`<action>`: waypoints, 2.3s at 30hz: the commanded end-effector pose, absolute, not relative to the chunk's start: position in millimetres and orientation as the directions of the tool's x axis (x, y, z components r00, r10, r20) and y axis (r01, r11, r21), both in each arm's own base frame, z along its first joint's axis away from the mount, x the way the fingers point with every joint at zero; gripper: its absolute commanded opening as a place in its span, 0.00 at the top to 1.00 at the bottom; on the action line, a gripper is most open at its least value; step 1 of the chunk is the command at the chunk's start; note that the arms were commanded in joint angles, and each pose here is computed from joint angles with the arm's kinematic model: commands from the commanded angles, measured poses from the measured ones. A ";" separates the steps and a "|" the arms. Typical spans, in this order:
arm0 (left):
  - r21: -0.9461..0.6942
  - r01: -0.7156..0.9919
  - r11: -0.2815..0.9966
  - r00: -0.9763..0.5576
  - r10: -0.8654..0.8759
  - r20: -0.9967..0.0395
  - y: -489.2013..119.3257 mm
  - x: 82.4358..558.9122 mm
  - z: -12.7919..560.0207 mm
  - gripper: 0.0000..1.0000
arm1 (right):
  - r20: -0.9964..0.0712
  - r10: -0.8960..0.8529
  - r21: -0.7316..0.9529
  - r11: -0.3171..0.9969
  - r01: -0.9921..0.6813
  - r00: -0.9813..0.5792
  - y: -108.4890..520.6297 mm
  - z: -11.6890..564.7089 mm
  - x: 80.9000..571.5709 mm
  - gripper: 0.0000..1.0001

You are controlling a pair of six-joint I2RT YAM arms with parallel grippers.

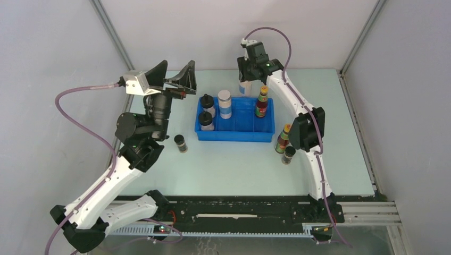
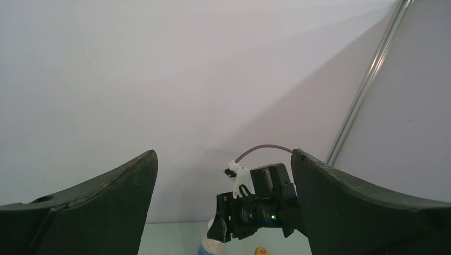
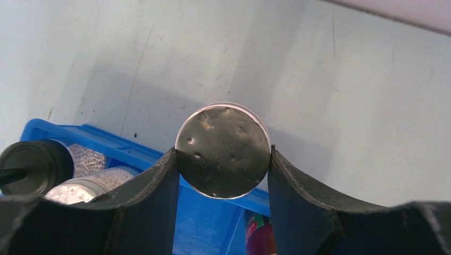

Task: Organize the condiment bottles
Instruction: Pick up the bottle from the center of the board, then place the bottle in the storage box.

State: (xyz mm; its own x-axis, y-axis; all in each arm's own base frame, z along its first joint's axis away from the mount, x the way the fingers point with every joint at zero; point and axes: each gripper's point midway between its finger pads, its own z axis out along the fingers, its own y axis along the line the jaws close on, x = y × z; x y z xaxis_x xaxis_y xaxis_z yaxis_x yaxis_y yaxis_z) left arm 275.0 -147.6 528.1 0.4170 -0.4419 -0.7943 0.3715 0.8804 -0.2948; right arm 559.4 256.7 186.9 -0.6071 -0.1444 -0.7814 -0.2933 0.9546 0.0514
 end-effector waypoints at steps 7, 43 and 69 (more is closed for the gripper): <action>-0.313 0.369 0.875 0.452 -0.464 -0.762 -131.0 261.0 550.6 0.00 | -0.951 -0.070 0.030 0.949 -0.314 -0.301 258.2 352.1 543.3 1.00; -0.347 0.344 0.872 0.373 -0.467 -0.802 -121.8 254.5 524.7 0.00 | -0.940 -0.200 -0.036 0.864 -0.502 -0.276 321.0 352.9 332.0 1.00; -0.343 0.330 0.879 0.366 -0.454 -0.812 -123.3 258.5 512.0 0.00 | -0.920 -0.207 0.008 0.840 -0.542 -0.334 352.1 304.4 350.0 1.00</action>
